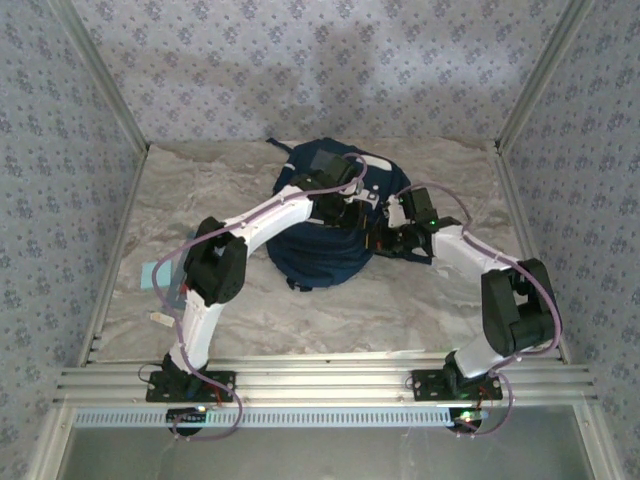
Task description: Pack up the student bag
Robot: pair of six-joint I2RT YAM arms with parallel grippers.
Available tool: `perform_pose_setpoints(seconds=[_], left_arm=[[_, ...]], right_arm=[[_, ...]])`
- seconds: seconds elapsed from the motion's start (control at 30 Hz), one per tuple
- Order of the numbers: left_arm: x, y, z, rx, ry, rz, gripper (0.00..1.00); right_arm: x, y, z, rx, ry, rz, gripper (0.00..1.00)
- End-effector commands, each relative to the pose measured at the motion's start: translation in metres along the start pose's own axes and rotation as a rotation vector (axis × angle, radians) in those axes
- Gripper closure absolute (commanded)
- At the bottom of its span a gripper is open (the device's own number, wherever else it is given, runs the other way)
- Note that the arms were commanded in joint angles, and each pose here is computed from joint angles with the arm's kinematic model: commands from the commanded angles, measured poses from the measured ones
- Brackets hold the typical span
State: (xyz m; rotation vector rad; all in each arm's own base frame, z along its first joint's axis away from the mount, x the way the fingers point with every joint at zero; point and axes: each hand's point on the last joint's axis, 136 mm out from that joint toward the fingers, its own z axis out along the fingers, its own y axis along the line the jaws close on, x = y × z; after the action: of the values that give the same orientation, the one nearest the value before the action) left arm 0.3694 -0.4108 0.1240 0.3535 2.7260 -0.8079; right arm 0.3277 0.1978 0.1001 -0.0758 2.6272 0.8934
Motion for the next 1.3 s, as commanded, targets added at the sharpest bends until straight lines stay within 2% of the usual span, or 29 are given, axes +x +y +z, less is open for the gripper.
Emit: perform_pose_setpoints(seconds=[0.0, 0.17, 0.27, 0.37, 0.73, 0.9, 0.93, 1.0, 1.07, 1.13, 1.27], left_arm=[[-0.071, -0.056, -0.028, 0.183, -0.251, 0.061, 1.0], [-0.071, -0.053, -0.034, 0.145, -0.254, 0.102, 1.0], [-0.07, -0.051, -0.038, 0.129, -0.248, 0.124, 1.0], [-0.07, -0.051, -0.04, 0.128, -0.247, 0.13, 1.0], [-0.081, -0.066, -0.036, 0.22, -0.278, 0.067, 1.0], [-0.079, -0.065, -0.036, 0.221, -0.271, 0.063, 1.0], [-0.078, -0.065, -0.037, 0.219, -0.271, 0.067, 1.0], [-0.079, -0.065, -0.04, 0.216, -0.275, 0.072, 0.99], [-0.078, -0.065, -0.042, 0.213, -0.278, 0.073, 0.97], [-0.08, -0.064, -0.045, 0.21, -0.284, 0.074, 0.95], [-0.08, -0.062, -0.052, 0.203, -0.295, 0.076, 0.88]], right_arm=[[0.051, 0.055, -0.003, -0.158, 0.186, 0.001, 1.0], [0.063, 0.046, -0.016, -0.108, 0.231, 0.005, 1.0], [0.068, 0.029, -0.03, -0.017, 0.247, -0.009, 1.0], [0.063, 0.024, -0.038, 0.023, 0.233, -0.037, 1.0], [0.044, 0.085, 0.015, -0.155, 0.131, -0.029, 1.0], [0.034, 0.087, 0.02, -0.118, 0.071, -0.048, 1.0], [0.034, 0.083, 0.019, -0.112, 0.073, -0.04, 0.95], [0.036, 0.075, 0.014, -0.097, 0.074, -0.027, 0.78], [0.036, 0.064, 0.003, -0.064, 0.059, -0.018, 0.54], [0.036, 0.051, -0.009, -0.022, 0.032, -0.007, 0.4], [0.029, 0.028, -0.038, 0.031, -0.04, 0.026, 0.28]])
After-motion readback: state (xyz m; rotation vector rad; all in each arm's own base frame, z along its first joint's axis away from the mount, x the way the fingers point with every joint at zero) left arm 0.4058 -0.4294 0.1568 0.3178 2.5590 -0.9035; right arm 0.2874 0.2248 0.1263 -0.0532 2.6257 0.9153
